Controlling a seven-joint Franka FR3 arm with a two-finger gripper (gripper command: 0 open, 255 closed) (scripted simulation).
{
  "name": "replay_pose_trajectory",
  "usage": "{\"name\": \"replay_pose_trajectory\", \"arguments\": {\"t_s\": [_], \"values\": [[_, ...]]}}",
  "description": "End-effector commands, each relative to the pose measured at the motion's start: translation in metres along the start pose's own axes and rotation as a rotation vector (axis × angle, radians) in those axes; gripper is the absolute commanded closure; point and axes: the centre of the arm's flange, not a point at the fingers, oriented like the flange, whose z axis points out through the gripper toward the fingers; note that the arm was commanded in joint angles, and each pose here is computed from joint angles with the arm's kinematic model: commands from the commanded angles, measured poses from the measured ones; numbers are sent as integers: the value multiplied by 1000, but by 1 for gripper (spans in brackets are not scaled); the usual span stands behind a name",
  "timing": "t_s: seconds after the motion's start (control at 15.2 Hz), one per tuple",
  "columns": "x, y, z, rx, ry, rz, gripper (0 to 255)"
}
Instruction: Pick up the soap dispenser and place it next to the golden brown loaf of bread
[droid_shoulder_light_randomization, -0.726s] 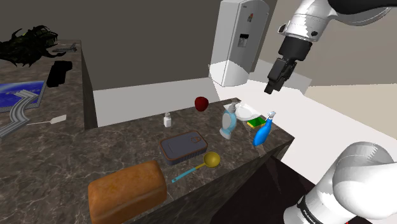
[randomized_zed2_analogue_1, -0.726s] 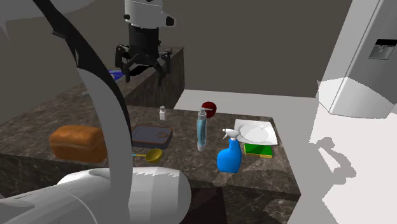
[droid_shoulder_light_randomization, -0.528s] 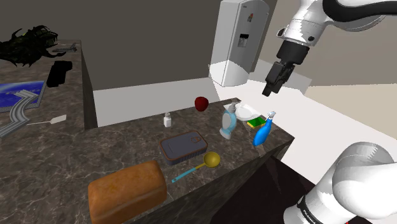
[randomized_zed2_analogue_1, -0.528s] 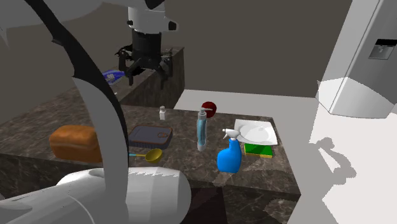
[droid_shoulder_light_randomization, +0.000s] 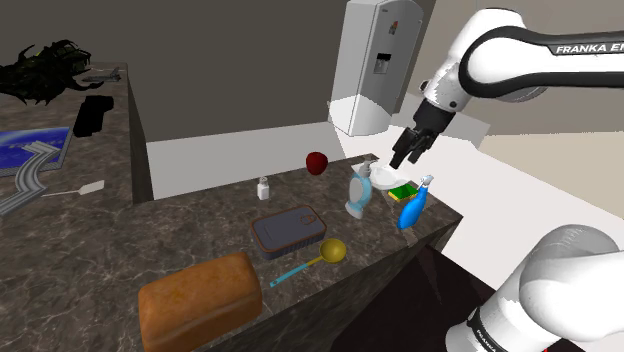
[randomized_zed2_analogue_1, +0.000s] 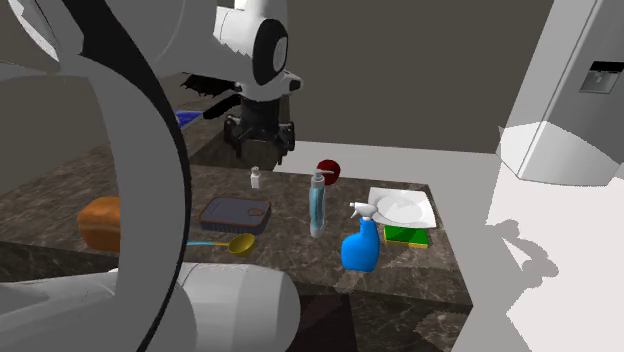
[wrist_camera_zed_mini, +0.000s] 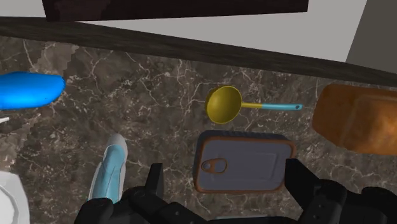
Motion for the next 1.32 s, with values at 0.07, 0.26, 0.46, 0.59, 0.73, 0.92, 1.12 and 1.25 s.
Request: {"name": "replay_pose_trajectory", "arguments": {"t_s": [0.07,0.26,0.46,0.59,0.73,0.92,1.12,1.25], "values": [[13,15,29,-15,47,33,0],[23,34,58,-30,88,66,0],[34,53,87,-44,130,98,0],[42,67,105,-54,157,120,0],[50,81,124,-63,185,142,0],[62,102,150,-78,226,175,0],[75,124,176,-92,268,207,0],[83,139,192,-101,294,228,0]]}}
